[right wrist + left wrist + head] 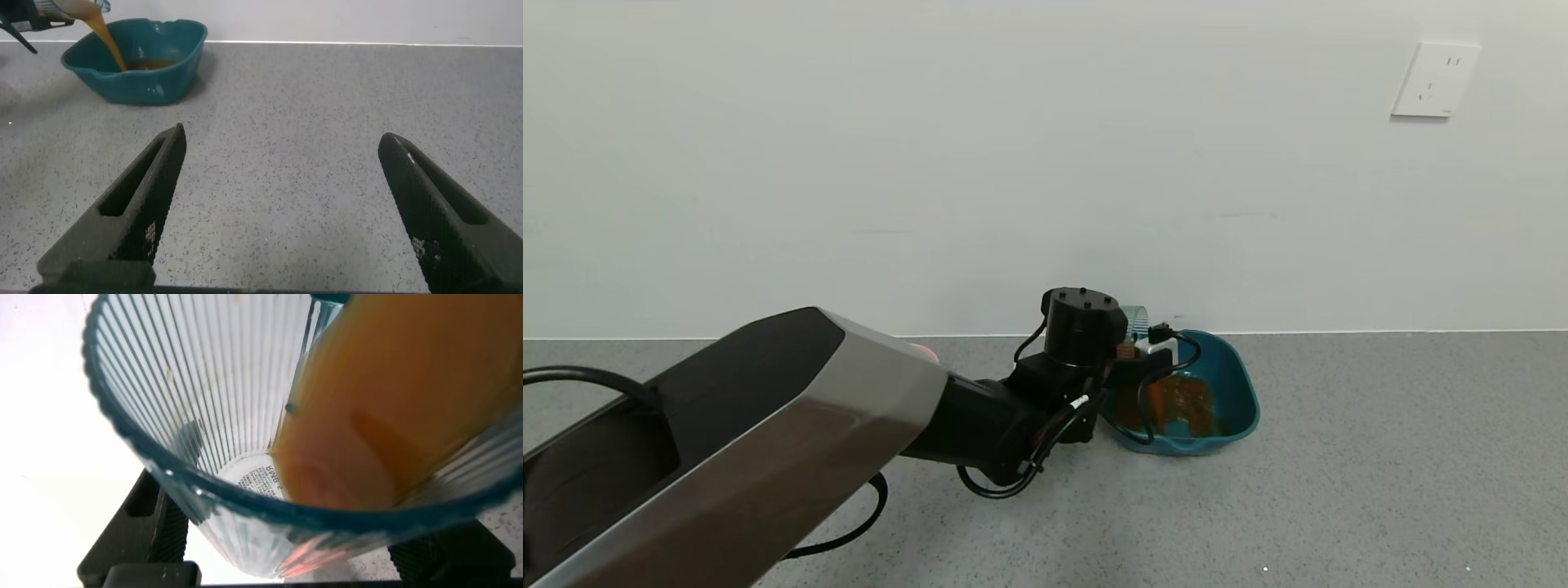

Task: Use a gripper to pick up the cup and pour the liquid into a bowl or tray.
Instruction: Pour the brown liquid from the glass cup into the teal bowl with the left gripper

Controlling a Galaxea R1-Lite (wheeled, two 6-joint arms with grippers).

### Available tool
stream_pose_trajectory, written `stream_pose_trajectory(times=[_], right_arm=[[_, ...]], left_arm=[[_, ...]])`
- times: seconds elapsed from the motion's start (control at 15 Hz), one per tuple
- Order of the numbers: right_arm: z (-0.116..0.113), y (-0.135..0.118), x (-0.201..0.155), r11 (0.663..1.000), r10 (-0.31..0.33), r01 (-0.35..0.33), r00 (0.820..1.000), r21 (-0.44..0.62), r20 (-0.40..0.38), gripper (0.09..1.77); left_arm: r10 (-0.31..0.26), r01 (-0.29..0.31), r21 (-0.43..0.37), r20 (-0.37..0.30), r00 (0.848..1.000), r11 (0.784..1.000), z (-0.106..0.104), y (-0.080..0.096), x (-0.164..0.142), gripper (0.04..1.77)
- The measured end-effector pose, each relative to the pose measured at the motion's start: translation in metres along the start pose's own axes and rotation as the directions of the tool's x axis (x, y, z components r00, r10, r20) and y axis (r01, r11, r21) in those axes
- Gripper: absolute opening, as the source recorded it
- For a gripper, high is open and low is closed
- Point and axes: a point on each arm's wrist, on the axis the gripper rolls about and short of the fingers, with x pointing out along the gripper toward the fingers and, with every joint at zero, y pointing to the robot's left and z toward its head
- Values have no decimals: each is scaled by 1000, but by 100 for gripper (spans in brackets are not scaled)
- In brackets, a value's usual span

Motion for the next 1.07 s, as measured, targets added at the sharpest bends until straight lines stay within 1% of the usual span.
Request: stream_pose_trajectory(times=[0.33, 0.67, 0.8, 0.93, 1.07], right_arm=[[0, 0, 0, 1000, 0, 0, 1000, 0, 0, 171], [0, 0, 0, 1000, -1, 1, 1000, 0, 0, 171], [0, 0, 0, 1000, 0, 0, 1000, 0, 0, 171], [0, 0, 0, 1000, -1, 1, 1000, 0, 0, 171], [0, 0, 0, 1000, -1, 1, 1000, 0, 0, 171]], left_arm=[[7, -6, 68, -11, 1000, 998, 1, 2, 0, 131], [27, -26, 131, -9, 1000, 991, 7, 7, -3, 131], [36, -35, 162, -5, 999, 986, 9, 9, -5, 131], [46, -44, 209, -4, 999, 977, 10, 11, -5, 131], [65, -65, 232, 5, 998, 971, 12, 14, -6, 131]])
